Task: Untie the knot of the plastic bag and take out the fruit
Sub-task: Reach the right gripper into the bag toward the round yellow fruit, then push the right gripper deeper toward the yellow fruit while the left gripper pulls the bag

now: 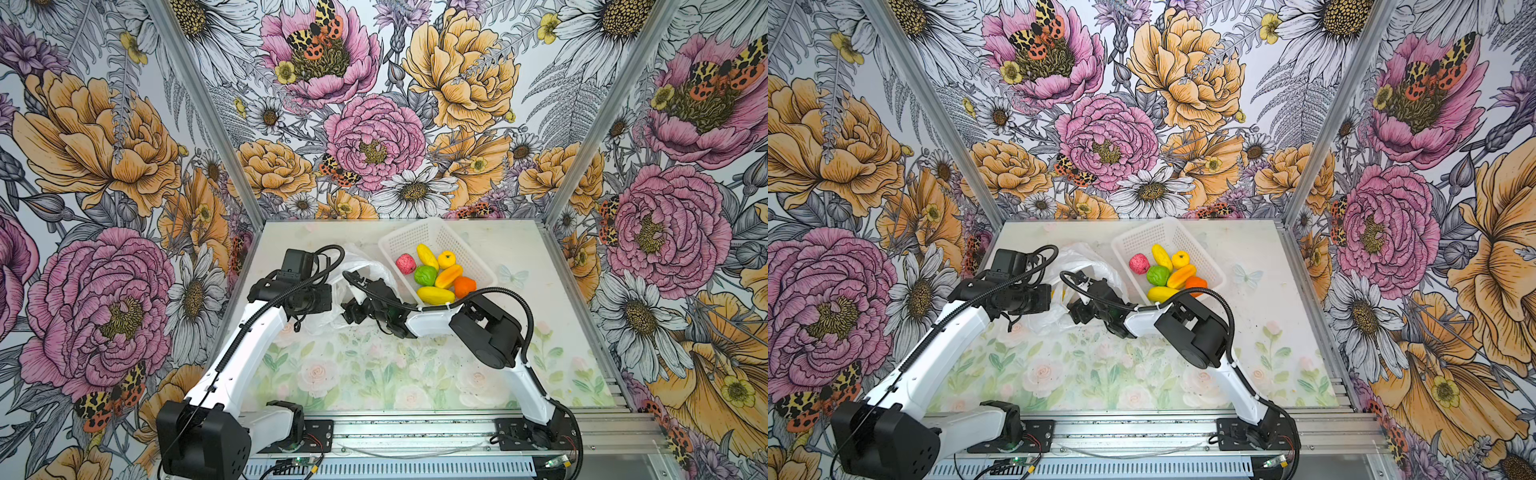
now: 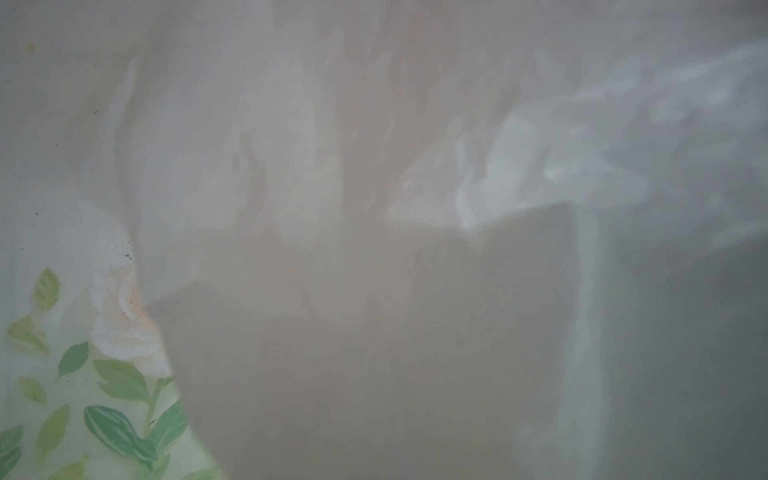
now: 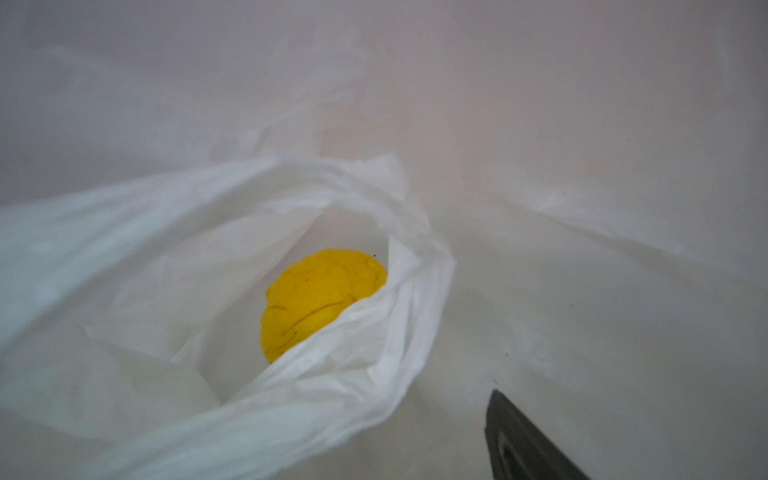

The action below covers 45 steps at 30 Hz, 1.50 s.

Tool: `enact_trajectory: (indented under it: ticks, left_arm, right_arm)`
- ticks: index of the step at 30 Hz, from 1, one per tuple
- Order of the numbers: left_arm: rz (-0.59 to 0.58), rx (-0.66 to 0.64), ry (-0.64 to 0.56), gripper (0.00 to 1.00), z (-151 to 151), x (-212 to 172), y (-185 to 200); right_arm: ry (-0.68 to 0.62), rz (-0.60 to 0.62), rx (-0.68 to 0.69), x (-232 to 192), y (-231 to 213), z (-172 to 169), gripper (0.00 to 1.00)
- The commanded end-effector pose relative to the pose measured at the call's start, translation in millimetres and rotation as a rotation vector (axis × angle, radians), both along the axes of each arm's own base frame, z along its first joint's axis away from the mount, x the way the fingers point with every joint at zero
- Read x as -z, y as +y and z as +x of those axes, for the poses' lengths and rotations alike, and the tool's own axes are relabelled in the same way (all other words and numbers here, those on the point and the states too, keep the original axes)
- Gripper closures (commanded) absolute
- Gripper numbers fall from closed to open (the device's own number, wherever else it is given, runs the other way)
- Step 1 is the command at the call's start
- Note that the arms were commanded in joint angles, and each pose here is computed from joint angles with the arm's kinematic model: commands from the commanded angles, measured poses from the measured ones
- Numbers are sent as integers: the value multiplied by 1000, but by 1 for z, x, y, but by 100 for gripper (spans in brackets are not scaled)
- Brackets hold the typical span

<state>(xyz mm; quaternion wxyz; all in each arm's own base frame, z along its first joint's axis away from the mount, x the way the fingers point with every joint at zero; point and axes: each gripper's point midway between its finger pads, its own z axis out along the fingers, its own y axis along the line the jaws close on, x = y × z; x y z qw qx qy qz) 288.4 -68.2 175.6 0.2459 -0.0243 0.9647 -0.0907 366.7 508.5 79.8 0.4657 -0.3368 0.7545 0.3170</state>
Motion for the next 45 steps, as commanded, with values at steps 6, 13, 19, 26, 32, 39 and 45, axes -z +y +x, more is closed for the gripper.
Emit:
enact_trajectory:
  ticks: [6,13,19,26,32,39,45]
  left_arm:
    - [-5,30,5,100,-1,4,-6]
    - [-5,32,7,100,-1,4,-7]
    - [-2,30,6,100,0,4,-6]
    - [-1,30,4,100,-1,4,-6]
    - [0,30,7,100,-1,4,-6]
    - [0,28,14,100,0,6,-6]
    - [-2,29,8,100,0,5,-6]
  right_arm:
    - [91,35,-27,16,38,12,12]
    - [143,8,17,40,46,21,19]
    - [139,8,41,32,36,23,45]
    - [57,43,100,-4,-4,13,56]
    - [19,91,142,-35,-38,10,68]
    - [16,85,133,-34,-41,10,57]
    - [94,55,47,-10,-10,8,30]
